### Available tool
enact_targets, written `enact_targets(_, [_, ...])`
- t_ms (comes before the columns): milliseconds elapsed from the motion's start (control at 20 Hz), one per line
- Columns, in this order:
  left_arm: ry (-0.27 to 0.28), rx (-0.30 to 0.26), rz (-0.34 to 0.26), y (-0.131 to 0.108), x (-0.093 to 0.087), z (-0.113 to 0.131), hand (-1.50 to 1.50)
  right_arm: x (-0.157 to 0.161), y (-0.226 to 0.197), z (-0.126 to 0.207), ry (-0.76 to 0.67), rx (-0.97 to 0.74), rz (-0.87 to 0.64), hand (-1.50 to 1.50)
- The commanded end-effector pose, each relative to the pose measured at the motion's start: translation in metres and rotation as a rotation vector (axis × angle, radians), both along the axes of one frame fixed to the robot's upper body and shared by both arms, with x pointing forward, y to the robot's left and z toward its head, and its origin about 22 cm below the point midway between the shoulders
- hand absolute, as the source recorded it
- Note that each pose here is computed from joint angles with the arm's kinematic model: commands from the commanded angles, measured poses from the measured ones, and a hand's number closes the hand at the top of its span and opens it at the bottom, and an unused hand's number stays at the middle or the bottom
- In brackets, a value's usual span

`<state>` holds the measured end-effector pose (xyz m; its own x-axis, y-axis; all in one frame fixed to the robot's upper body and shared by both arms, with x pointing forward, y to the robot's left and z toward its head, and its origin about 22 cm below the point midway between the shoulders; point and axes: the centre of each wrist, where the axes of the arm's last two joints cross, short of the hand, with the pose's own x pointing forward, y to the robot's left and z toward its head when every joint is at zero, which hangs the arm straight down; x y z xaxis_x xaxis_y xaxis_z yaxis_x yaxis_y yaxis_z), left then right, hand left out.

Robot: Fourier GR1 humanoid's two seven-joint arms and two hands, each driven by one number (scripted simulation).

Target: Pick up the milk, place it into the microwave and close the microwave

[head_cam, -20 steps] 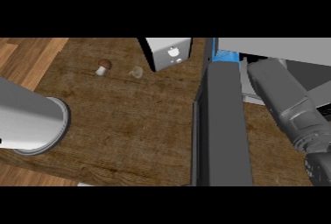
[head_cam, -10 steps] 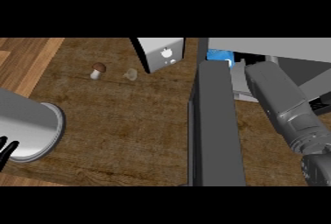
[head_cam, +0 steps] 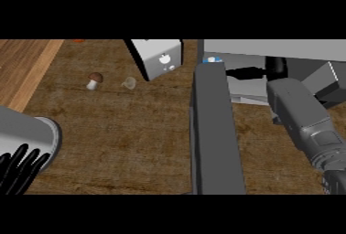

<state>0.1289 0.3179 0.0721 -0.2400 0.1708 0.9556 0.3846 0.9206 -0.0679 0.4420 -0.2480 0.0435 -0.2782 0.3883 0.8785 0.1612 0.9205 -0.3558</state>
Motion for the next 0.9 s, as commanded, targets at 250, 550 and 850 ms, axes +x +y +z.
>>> enact_targets(250, [0.087, 0.026, -0.209, -0.023, 0.011, -0.027, -1.50, -0.022, -0.011, -0.040, 0.037, 0.270, 0.215, -1.50])
enact_targets(550, [0.080, 0.095, -0.235, -0.039, 0.041, -0.045, -1.50, -0.046, 0.003, -0.081, 0.091, 0.437, 0.339, -1.50])
enact_targets(850, [0.095, 0.141, -0.266, -0.067, 0.042, -0.048, -1.50, -0.091, 0.024, -0.137, 0.137, 0.488, 0.360, -1.50])
